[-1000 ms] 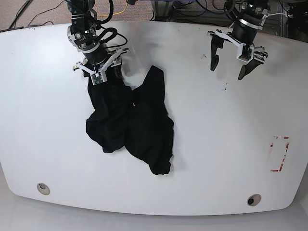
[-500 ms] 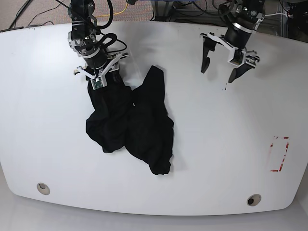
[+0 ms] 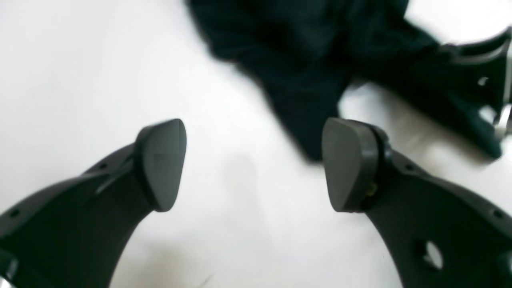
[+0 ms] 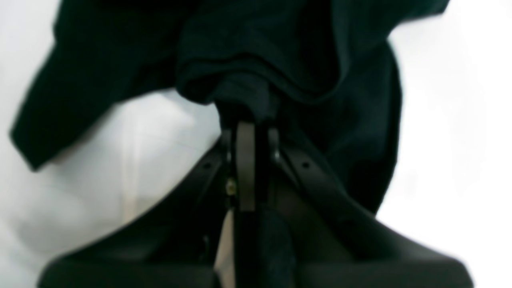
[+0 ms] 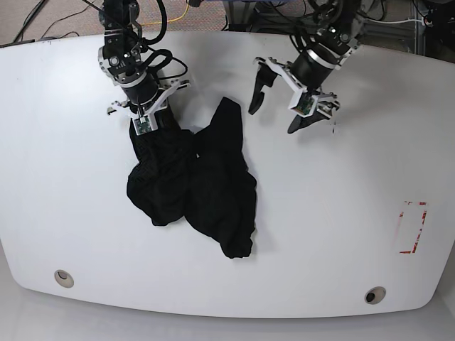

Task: Layout the t-shirt on the table in an organized manner, then fold the t-shirt properly
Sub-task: 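Move the left gripper to the other shoulder and grasp it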

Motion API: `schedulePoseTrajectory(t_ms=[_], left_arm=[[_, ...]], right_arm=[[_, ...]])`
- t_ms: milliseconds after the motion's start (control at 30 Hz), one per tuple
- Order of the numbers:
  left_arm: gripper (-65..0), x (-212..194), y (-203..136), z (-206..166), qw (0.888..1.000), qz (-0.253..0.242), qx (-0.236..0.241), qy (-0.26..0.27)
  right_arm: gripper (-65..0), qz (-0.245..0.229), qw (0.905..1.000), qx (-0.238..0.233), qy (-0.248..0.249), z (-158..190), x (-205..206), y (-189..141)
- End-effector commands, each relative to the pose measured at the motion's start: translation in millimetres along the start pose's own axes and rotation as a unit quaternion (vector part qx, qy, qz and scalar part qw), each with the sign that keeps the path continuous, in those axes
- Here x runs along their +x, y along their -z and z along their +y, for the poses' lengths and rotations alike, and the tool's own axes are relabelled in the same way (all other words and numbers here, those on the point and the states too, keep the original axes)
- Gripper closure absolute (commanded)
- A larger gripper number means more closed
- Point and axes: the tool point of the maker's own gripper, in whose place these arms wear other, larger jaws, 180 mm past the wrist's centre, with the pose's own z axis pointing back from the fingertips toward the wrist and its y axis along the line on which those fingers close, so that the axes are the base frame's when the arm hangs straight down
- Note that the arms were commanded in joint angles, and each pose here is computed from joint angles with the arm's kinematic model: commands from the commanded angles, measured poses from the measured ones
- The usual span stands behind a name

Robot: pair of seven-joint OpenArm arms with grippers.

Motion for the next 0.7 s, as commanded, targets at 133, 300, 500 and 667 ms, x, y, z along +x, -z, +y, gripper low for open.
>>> schedulePoseTrajectory(t_ms=[133,300,500,667], left_arm=[[-50.4,1,20,-25,0.999,0.014,-0.026,-0.017],[-50.4,-15,35,-38,0.998,0.035,-0.037,-0.029],[-50.4,-29,55,-53,0.996,0.055,-0.053,-0.034],[-50.4,-44,69,-59,0.995,0.076,-0.063,-0.027]], right_arm=[[-0.6,-0.047,0.9987,0.000,-0.020,3,38,-18],[-0.6,-0.052,0.9982,0.000,-0.029,7,49,-27],[-0.6,-0.055,0.9980,0.002,-0.030,10,52,-30],[-0.6,-0.055,0.9981,0.003,-0.029,11,50,-30]])
